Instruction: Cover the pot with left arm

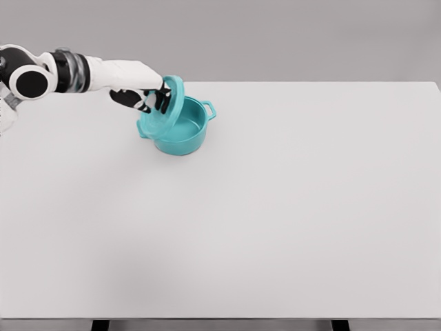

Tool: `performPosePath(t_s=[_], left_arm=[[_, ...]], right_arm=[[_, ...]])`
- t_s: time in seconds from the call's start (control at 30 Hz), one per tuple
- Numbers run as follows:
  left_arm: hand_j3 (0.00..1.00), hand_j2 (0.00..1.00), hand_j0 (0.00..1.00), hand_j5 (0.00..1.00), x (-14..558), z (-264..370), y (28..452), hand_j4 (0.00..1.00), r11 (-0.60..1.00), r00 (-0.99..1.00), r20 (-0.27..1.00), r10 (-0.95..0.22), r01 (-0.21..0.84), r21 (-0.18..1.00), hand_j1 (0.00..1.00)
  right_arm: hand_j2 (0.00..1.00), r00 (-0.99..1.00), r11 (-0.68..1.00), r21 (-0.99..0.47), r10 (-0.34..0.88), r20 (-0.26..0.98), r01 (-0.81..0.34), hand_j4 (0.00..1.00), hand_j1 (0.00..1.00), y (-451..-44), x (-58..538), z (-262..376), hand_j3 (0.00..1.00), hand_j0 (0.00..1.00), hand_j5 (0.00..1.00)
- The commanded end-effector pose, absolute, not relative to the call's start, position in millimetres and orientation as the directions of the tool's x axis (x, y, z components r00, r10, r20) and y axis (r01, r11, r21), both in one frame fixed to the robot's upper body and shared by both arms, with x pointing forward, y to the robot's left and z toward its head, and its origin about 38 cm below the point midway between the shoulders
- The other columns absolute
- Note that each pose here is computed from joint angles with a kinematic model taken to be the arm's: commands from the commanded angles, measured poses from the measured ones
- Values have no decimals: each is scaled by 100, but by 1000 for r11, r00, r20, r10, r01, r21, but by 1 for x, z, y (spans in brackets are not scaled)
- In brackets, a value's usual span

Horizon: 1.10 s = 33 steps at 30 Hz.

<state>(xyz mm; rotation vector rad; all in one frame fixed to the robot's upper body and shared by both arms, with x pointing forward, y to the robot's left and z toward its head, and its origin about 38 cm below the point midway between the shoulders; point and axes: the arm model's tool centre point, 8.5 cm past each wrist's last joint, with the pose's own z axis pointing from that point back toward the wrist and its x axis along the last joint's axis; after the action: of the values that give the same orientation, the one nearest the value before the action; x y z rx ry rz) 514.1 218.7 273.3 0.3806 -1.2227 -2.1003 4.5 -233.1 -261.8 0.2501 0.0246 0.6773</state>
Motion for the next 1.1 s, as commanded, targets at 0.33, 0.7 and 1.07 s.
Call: performPosePath(t_s=[0.33, 0.7, 1.07], left_arm=[[53, 53, 53, 53, 517, 269, 207, 53, -355, -742, 66, -667, 395, 847, 53], [68, 68, 68, 68, 519, 259, 200, 68, -372, -744, 64, -666, 405, 835, 68], [76, 76, 76, 76, 518, 251, 200, 76, -383, -745, 67, -664, 415, 825, 76]], right_arm=[[100, 781, 751, 236, 622, 59, -617, 100, 100, -233, 5, -262, 100, 100, 100], [100, 781, 751, 236, 622, 59, -617, 100, 100, -233, 5, -262, 100, 100, 100], [100, 781, 751, 237, 622, 59, -616, 100, 100, -233, 4, -262, 100, 100, 100]])
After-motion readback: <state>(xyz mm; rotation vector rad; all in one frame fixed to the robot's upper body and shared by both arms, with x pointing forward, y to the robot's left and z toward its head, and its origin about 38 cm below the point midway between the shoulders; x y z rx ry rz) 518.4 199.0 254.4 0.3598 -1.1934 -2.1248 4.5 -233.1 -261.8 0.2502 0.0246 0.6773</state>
